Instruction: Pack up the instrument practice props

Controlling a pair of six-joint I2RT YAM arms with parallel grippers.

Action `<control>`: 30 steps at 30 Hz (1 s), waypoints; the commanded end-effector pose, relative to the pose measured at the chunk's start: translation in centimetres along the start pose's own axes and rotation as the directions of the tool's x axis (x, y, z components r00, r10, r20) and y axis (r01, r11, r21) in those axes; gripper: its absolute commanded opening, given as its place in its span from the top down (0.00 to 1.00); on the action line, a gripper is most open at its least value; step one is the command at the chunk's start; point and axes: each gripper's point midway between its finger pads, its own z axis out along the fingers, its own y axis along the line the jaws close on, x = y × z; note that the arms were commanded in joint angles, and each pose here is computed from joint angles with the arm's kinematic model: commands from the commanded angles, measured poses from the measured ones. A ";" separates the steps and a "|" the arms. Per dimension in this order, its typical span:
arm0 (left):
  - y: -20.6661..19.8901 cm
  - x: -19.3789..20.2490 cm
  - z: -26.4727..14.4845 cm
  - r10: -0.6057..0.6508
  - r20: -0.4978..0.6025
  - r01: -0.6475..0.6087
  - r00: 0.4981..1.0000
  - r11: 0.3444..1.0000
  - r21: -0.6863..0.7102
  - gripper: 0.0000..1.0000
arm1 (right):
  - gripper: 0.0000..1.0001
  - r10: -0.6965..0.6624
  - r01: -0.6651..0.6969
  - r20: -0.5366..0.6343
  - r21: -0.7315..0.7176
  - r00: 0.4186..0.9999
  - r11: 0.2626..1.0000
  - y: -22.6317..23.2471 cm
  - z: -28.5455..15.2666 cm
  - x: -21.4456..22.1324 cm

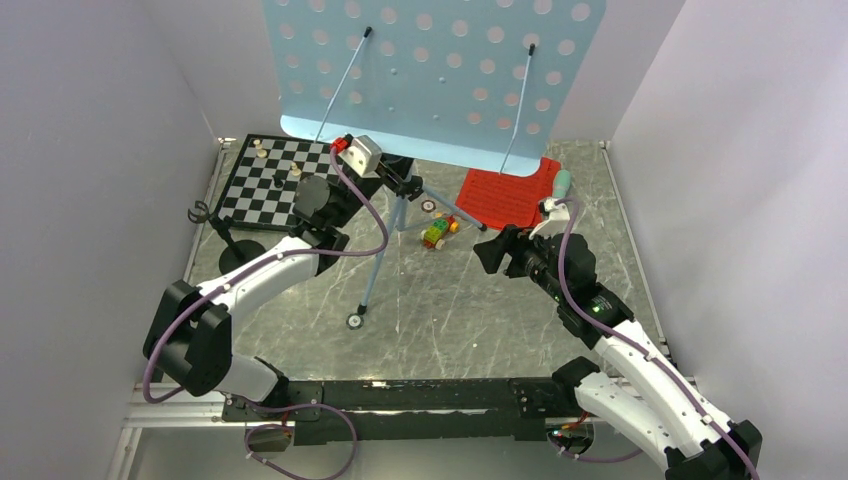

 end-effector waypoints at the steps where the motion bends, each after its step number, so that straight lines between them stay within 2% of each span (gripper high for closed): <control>1: 0.8 -6.5 -0.2 0.048 0.182 -0.041 0.982 0.998 -0.046 1.00 | 0.20 -0.016 0.017 0.063 -0.014 0.998 1.000 0.9 -0.5 -2.2; 3: 1.3 -5.7 -0.3 0.083 0.161 -0.072 0.983 0.995 -0.073 1.00 | 0.20 -0.020 0.020 0.062 -0.015 0.998 1.000 0.9 -0.5 -2.2; 14: 3.9 -1.5 -1.4 0.067 0.055 -0.056 0.996 0.981 -0.186 1.00 | 0.20 -0.027 0.027 0.063 0.012 0.998 1.000 0.5 -0.4 -2.4; 22: 5.2 0.7 -2.2 0.096 -0.023 -0.099 0.995 0.969 -0.226 0.98 | 0.19 -0.027 0.026 0.062 0.019 0.998 0.999 0.4 -0.4 -2.3; 24: 5.3 0.9 -2.2 0.105 -0.037 -0.110 0.994 0.968 -0.226 0.91 | 0.19 -0.025 0.024 0.063 0.017 0.998 1.000 0.4 -0.4 -2.4; 26: 5.4 0.8 -2.2 0.118 -0.046 -0.125 0.992 0.967 -0.223 0.75 | 0.19 -0.022 0.021 0.061 0.016 0.998 1.000 0.5 -0.4 -2.4; 30: 5.3 0.7 -2.1 0.124 -0.068 -0.135 0.990 0.968 -0.210 0.53 | 0.19 -0.018 0.017 0.064 0.016 0.998 1.000 0.5 -0.5 -2.6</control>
